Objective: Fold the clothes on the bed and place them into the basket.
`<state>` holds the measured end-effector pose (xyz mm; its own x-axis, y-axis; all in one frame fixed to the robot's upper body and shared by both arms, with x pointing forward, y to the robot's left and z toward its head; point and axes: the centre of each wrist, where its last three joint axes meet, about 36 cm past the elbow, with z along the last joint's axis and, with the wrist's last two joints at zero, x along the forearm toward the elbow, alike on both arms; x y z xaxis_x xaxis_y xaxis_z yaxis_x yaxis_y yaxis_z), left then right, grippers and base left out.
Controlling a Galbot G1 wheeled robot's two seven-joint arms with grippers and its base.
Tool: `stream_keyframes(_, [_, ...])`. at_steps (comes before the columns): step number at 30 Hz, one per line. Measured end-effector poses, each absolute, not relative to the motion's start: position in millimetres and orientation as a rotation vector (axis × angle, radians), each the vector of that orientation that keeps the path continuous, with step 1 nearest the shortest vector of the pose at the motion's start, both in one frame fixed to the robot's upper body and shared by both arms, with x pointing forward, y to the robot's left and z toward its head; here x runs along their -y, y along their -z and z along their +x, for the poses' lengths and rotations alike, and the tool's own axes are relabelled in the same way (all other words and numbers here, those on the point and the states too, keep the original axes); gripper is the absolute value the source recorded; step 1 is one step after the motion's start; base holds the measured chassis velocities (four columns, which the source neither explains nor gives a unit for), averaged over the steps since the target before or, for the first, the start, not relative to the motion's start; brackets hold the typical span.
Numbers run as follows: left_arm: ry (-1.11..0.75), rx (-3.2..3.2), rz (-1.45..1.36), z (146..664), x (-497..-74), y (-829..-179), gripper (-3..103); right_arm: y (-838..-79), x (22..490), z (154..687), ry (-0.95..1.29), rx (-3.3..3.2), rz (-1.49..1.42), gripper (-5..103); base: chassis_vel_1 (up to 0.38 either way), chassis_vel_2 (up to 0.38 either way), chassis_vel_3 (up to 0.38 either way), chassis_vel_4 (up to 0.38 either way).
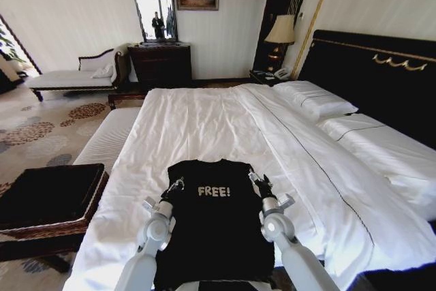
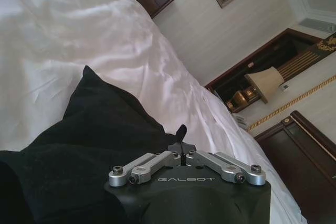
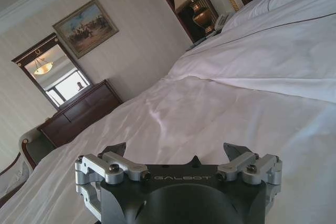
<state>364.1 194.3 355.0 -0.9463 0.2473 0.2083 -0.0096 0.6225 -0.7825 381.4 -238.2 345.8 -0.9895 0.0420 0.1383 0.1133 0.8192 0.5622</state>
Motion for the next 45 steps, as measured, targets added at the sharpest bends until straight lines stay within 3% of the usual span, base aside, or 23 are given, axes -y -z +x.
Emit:
stream_keyframes(8, [-1.200, 2.540, -0.190, 355, -188, -350, -1, -342, 240, 381, 0.881, 2.885, -0.125, 100, 0.000, 0.000, 0.000, 0.000])
stream_keyframes(10, [-1.197, 2.538, -0.188, 352, -188, -349, 4, -342, 239, 381, 0.880, 2.885, -0.124, 100, 0.000, 0.000, 0.000, 0.000])
stream_keyframes(15, [-1.212, 2.546, -0.204, 341, -192, -357, 26, -343, 238, 382, 0.880, 2.888, -0.119, 100, 0.000, 0.000, 0.000, 0.000])
stream_keyframes(16, [-1.212, 2.546, -0.204, 341, -192, -357, 26, -343, 238, 382, 0.880, 2.888, -0.119, 100, 0.000, 0.000, 0.000, 0.000])
stream_keyframes(19, [-1.227, 2.557, -0.238, 332, -194, -367, 42, -342, 238, 384, 0.879, 2.889, -0.116, 100, 0.000, 0.000, 0.000, 0.000])
stream_keyframes(21, [-1.226, 2.563, -0.233, 330, -196, -369, 42, -342, 238, 384, 0.876, 2.889, -0.115, 100, 0.000, 0.000, 0.000, 0.000])
stream_keyframes(23, [-1.217, 2.572, -0.195, 327, -206, -368, 53, -340, 241, 387, 0.854, 2.890, -0.109, 100, 0.000, 0.000, 0.000, 0.000])
stream_keyframes(24, [-1.217, 2.572, -0.195, 327, -206, -368, 53, -340, 241, 387, 0.854, 2.890, -0.109, 100, 0.000, 0.000, 0.000, 0.000])
stream_keyframes(29, [-1.132, 2.578, -0.111, 319, -233, -354, 74, -341, 253, 387, 0.803, 2.908, -0.108, 100, 0.000, 0.000, 0.000, 0.000])
stream_keyframes(30, [-1.132, 2.578, -0.111, 319, -233, -354, 74, -341, 253, 387, 0.803, 2.908, -0.108, 100, 0.000, 0.000, 0.000, 0.000])
stream_keyframes(35, [-1.039, 2.568, -0.081, 311, -233, -338, 98, -341, 252, 383, 0.801, 2.905, -0.106, 100, 0.000, 0.000, 0.000, 0.000])
stream_keyframes(45, [-0.932, 2.564, -0.034, 280, -237, -332, 100, -340, 265, 389, 0.752, 2.919, -0.116, 100, 0.000, 0.000, 0.000, 0.000])
